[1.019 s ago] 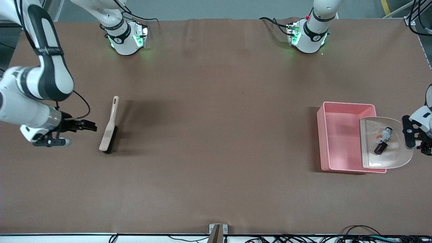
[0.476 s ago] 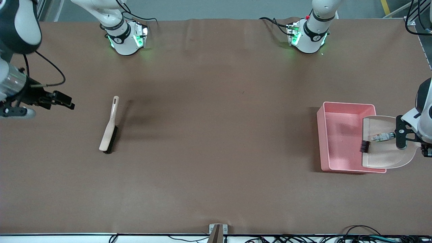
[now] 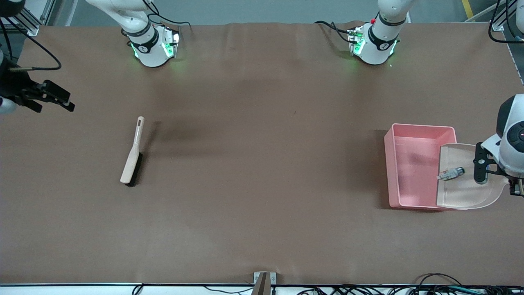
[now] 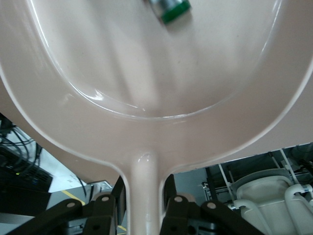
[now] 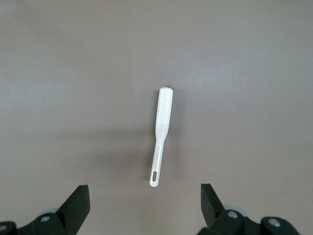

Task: Clean e-waste and dump in bin
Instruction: 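Carry the empty dustpan back toward the table center with the left gripper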

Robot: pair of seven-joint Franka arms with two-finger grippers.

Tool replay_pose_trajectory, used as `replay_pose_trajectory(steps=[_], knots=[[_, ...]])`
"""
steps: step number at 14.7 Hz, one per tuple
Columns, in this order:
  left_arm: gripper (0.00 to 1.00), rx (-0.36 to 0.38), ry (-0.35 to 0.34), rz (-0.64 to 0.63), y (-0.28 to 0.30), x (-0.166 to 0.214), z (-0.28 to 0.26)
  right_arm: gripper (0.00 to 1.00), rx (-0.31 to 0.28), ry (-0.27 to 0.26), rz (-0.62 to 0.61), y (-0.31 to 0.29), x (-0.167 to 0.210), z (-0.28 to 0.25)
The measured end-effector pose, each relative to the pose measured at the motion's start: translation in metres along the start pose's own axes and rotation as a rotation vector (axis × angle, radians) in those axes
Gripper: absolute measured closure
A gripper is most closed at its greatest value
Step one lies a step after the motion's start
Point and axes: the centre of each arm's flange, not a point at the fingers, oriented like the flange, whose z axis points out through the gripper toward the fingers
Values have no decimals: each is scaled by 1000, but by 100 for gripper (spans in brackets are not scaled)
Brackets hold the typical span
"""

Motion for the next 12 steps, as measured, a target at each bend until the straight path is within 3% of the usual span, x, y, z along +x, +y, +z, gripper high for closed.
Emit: replay_pose_trajectory(steps=[4,8,12], knots=[[67,-48,-62,60,-11,27,-19,0,-1,-10,6,2,-5,-31],[67,-51,-114,84,-16,34,-27,0,-6,-12,8,4,-8,-43],[67,17,-101,55,-31,33,-65,0,-102,2,-45,-15,-5,-51]])
